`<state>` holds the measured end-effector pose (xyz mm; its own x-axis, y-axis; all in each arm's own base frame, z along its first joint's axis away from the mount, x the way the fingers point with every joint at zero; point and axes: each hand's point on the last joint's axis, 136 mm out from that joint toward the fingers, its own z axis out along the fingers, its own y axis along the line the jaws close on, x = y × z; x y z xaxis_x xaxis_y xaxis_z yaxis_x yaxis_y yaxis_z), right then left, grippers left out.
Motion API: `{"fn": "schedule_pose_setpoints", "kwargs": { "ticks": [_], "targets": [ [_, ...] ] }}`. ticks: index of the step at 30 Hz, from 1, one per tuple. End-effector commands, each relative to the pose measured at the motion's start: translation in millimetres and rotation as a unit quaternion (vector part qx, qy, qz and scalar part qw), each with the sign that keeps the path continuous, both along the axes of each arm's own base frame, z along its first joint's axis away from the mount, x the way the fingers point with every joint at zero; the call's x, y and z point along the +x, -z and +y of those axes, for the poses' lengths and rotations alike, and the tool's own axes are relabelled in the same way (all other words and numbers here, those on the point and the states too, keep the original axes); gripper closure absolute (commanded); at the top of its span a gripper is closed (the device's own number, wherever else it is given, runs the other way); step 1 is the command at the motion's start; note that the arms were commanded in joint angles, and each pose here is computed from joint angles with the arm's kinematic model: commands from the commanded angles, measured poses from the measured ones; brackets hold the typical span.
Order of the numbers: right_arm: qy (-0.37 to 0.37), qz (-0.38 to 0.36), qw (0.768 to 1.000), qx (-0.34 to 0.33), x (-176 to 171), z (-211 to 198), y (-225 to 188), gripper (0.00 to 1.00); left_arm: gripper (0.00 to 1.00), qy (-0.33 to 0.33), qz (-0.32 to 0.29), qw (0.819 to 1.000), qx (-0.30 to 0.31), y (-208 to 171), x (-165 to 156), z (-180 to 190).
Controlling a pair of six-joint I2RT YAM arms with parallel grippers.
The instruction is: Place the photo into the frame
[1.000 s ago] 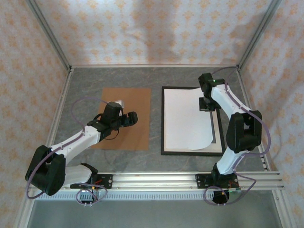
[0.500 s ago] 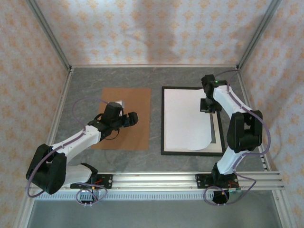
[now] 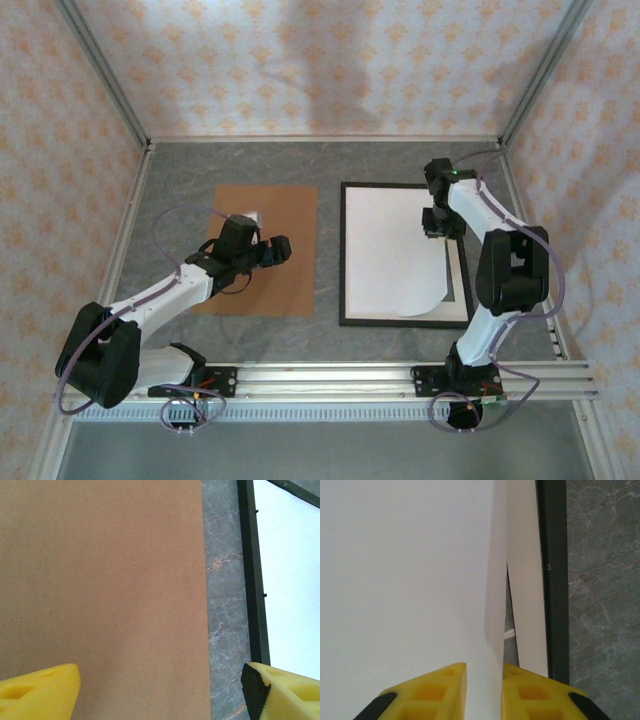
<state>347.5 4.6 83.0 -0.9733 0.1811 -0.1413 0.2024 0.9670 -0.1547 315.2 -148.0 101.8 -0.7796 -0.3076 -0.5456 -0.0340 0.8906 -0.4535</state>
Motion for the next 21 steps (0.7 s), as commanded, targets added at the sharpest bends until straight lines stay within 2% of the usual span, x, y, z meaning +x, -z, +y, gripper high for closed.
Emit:
{"fn": "schedule_pose_setpoints", "kwargs": {
  "ticks": [1, 14, 17, 21],
  "targets": [
    [0.011, -0.005, 1.000, -0.014, 12.5, -7.5, 8.3, 0.70, 0.16, 0.005, -0.014, 1.000, -0.005, -8.2, 7.8, -3.3],
    [0.048, 0.007, 0.998, -0.028, 23.0, -29.3, 31.6, 0.37, 0.15, 0.004, -0.015, 1.000, 0.000, -9.8, 9.5, -2.1],
    [0.059, 0.005, 0.998, -0.039, 24.2, -38.0, 30.4, 0.28, 0.15, 0.004, -0.016, 1.000, 0.004, -10.3, 10.5, -1.5],
    [0.064, -0.011, 0.996, -0.055, 25.7, -44.0, 17.4, 0.23, 0.14, -0.003, -0.015, 1.000, 0.014, -10.2, 11.6, 2.0]
  ]
}}
